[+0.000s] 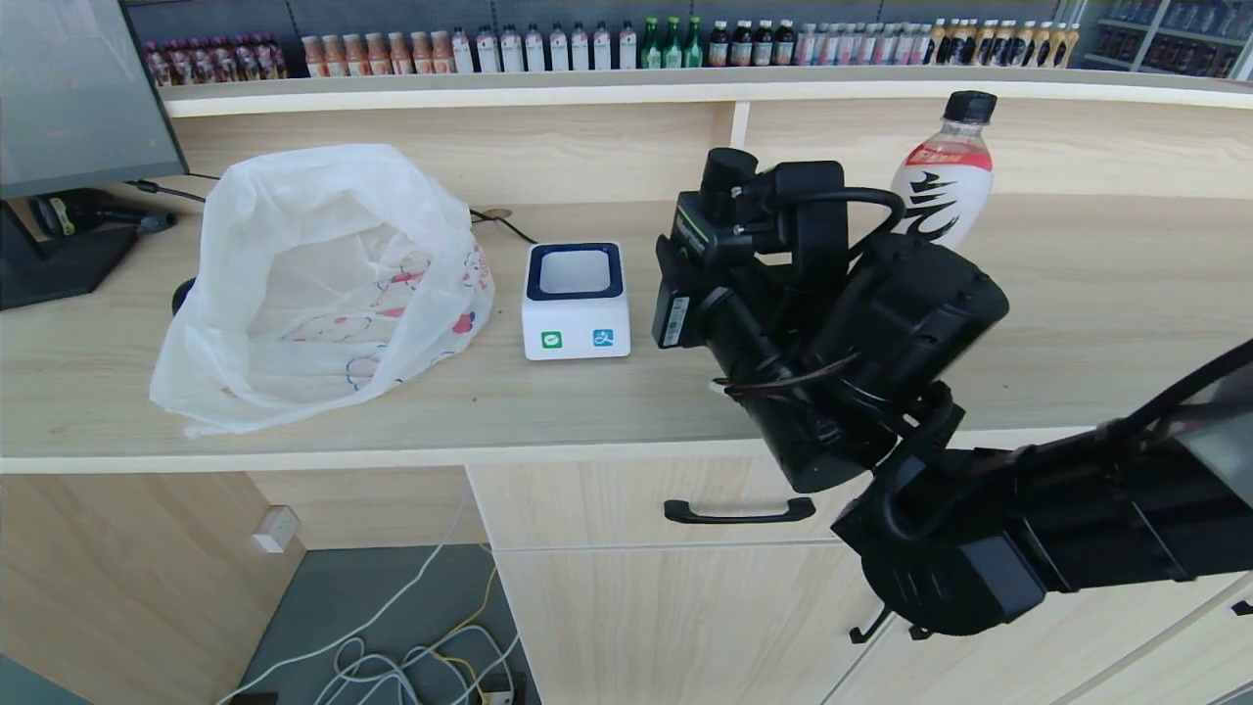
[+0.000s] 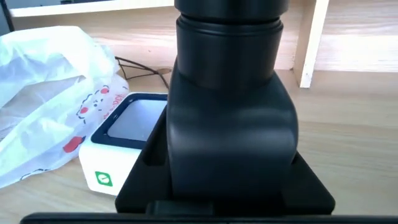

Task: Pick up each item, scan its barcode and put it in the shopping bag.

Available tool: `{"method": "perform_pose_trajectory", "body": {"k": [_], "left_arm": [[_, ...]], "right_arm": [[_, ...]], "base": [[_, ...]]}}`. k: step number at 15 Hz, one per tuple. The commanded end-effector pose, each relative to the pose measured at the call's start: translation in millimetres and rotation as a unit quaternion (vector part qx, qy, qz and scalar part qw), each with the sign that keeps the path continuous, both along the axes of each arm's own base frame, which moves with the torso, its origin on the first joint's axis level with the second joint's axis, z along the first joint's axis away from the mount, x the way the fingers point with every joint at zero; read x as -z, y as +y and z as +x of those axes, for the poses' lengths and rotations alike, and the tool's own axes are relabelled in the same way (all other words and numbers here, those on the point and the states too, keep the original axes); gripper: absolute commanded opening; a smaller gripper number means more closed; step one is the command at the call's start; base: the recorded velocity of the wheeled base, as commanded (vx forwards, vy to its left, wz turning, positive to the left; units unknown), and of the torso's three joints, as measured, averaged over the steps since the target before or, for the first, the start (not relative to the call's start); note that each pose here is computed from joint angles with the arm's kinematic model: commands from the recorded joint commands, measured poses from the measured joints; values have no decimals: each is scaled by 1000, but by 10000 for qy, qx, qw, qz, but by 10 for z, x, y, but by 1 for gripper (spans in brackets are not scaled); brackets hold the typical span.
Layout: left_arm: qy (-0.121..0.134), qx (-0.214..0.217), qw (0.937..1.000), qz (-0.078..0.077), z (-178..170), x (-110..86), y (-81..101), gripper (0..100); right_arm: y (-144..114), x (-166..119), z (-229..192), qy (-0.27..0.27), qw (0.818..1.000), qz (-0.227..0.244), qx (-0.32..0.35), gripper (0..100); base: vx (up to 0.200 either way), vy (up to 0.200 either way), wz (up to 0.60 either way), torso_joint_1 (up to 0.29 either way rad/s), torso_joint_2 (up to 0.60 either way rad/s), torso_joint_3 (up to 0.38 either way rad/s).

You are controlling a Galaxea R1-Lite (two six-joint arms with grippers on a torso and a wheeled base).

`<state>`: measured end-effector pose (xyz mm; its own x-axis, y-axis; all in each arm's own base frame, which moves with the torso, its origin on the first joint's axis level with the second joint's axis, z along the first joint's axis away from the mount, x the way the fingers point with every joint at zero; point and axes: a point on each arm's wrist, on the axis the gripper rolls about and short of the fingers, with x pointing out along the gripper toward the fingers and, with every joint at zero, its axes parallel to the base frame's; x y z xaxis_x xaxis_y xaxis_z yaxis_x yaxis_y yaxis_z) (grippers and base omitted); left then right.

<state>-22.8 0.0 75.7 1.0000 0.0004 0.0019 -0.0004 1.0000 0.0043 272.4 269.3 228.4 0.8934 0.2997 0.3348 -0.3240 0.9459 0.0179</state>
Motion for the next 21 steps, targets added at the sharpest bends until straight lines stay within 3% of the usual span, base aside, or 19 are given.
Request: {"method": "perform_pose_trajectory", "body": {"k": [1,7,14,18,21], "left_arm": [[-6,2,10000,2,0,-1,0,100],[-6,2,10000,2,0,-1,0,100],[-6,-6,10000,2,0,-1,0,100],[-6,-6,10000,2,0,-1,0,100],[-6,-6,10000,2,0,-1,0,100]], "right_arm": [[-14,-93,-298,-15,9996,29,-291,0],[-219,24,-973,187,9957,-188,-885,0],[-293,128,-1162,271,9934,-436,-1022,0],[-317,313,-1293,308,9892,-824,-1175,0],[-405,385,-1383,10,9846,-1406,-1036,0]], "base": [[0,0,0,0,0,0],[0,0,0,0,0,0],[0,0,0,0,0,0],[0,0,0,0,0,0],[0,0,0,0,0,0]]}}
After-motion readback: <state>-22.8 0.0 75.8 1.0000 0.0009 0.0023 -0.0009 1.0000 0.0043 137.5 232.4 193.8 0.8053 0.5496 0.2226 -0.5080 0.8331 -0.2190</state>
